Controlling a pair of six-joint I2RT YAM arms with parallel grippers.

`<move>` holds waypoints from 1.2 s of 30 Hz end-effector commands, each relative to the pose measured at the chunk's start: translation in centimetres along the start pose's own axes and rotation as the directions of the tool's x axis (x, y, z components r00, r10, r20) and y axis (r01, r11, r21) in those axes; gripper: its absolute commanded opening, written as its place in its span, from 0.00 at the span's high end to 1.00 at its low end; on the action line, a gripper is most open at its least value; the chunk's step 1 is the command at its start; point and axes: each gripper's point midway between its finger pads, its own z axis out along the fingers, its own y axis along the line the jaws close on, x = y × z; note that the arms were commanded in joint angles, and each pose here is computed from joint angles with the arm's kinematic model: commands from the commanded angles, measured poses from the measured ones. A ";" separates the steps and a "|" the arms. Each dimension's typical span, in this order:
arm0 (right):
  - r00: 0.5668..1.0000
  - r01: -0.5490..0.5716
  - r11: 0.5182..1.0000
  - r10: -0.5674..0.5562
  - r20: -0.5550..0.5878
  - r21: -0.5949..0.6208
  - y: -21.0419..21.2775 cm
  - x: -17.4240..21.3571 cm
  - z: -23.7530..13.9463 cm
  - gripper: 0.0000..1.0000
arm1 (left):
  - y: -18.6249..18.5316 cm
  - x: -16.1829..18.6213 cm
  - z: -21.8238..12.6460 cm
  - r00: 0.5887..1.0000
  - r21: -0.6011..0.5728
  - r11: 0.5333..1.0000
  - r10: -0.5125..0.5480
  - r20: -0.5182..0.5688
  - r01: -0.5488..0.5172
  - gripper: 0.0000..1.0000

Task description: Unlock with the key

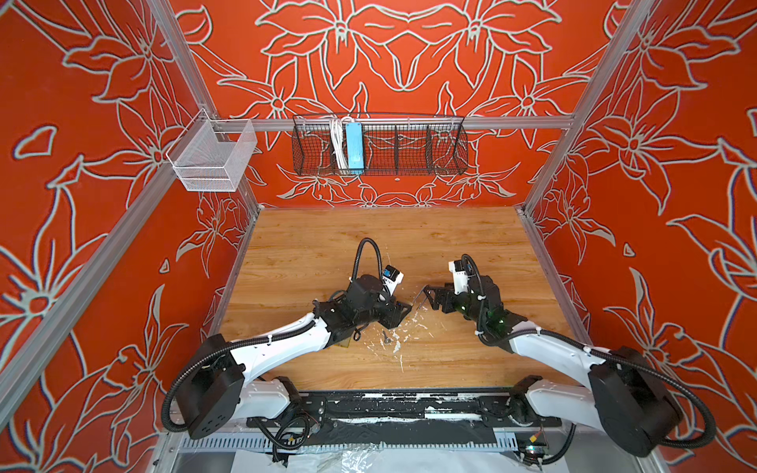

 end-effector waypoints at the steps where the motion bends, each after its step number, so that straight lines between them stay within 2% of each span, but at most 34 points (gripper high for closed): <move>1: 1.000 0.008 0.998 -0.009 0.019 0.057 -1.0 -0.7 -0.4 0.11 | 0.7 -4.0 0.4 0.994 -0.080 0.997 0.014 0.110 -0.005 1.00; 5: 1.000 0.010 0.998 -0.011 0.021 0.057 -1.0 -0.7 -0.4 0.11 | 1.9 -3.9 3.3 0.997 -0.142 0.990 0.005 0.074 0.006 1.00; 8: 1.000 0.009 0.992 -0.011 0.013 0.124 -2.2 -0.6 -0.7 0.10 | 3.2 -3.4 5.1 0.998 -0.226 0.974 0.014 0.058 -0.001 1.00; 13: 1.000 -0.014 0.979 0.009 0.027 0.205 -3.6 -0.8 -1.5 0.10 | 6.5 -3.8 6.9 0.996 -0.383 0.921 0.088 0.032 -0.069 1.00; 19: 0.999 -0.025 0.964 0.013 0.048 0.265 -4.7 -0.9 -2.3 0.06 | 10.4 -6.0 10.5 0.997 -0.505 0.862 0.069 0.030 -0.044 1.00; 23: 0.994 -0.040 0.955 0.006 0.114 0.293 -5.4 -1.7 -3.6 0.04 | 13.7 -7.5 12.0 0.999 -0.564 0.826 0.004 0.047 0.023 1.00; 28: 0.986 -0.045 0.962 0.000 0.164 0.270 -5.2 -2.2 -4.2 0.03 | 19.2 -7.1 13.6 0.986 -0.618 0.770 -0.152 0.063 0.158 1.00; 30: 0.987 -0.042 0.962 -0.001 0.158 0.270 -5.2 -2.2 -4.0 0.03 | 21.0 -7.4 13.4 0.978 -0.649 0.735 -0.196 0.072 0.195 1.00; 32: 0.989 -0.040 0.964 0.000 0.151 0.262 -5.1 -2.1 -3.8 0.03 | 22.8 -7.6 12.8 0.968 -0.708 0.670 -0.236 0.083 0.224 1.00; 34: 0.989 -0.041 0.966 0.003 0.148 0.254 -5.0 -2.1 -3.6 0.03 | 24.4 -6.7 12.6 0.951 -0.748 0.622 -0.307 0.038 0.230 1.00; 36: 0.990 -0.040 0.969 0.004 0.144 0.246 -4.8 -2.1 -3.4 0.03 | 25.4 -6.2 12.5 0.942 -0.772 0.594 -0.336 0.014 0.224 1.00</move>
